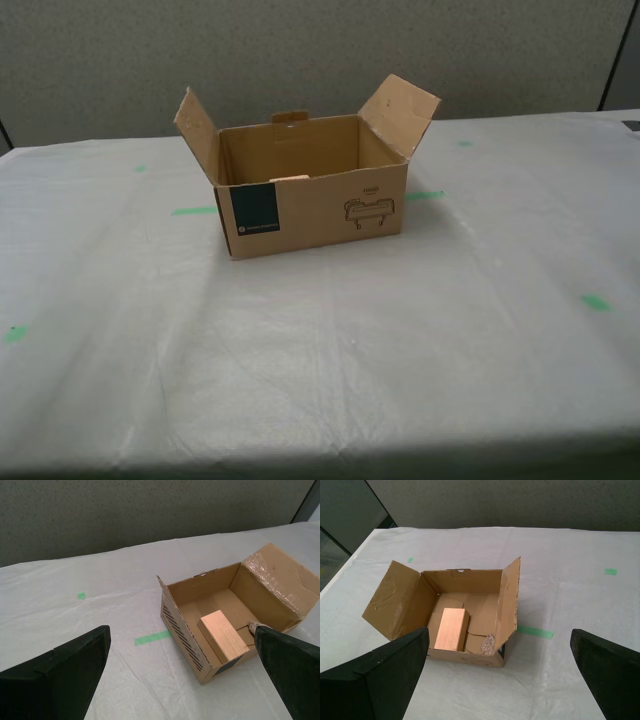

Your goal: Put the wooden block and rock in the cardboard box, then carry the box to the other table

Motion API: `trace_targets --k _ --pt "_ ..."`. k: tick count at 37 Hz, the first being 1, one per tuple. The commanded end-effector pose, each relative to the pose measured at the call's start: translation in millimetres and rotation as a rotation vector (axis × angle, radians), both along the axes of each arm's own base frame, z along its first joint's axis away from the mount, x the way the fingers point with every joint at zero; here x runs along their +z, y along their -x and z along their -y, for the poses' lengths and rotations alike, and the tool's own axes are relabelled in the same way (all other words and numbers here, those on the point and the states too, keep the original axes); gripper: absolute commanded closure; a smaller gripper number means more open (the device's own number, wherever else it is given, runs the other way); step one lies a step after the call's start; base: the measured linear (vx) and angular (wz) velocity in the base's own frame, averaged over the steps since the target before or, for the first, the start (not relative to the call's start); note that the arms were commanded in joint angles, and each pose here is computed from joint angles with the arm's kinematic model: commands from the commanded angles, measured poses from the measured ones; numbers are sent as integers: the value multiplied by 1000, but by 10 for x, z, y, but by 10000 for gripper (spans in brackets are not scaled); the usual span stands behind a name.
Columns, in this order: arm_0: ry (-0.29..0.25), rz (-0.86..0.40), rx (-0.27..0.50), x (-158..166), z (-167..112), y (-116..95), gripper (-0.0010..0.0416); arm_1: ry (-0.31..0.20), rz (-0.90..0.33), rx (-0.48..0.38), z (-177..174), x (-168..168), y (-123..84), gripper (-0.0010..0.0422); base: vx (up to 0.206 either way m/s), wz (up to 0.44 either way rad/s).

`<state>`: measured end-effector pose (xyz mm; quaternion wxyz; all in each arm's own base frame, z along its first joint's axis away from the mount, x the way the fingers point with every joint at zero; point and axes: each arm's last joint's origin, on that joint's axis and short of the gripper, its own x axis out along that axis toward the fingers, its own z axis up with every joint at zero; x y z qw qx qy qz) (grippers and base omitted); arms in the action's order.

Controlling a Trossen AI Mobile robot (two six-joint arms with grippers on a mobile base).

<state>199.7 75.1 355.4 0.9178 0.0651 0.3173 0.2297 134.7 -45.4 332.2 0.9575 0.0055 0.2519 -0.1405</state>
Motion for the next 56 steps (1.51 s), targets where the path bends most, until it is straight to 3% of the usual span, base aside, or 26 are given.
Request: trace_targets --k 1,56 --pt "1 3 -4 4 2 -1 12 -1 4 1 0 4 -2 18 0 0" --pt "1 3 -4 4 2 -1 12 1 6 2 0 7 -3 18 0 0"
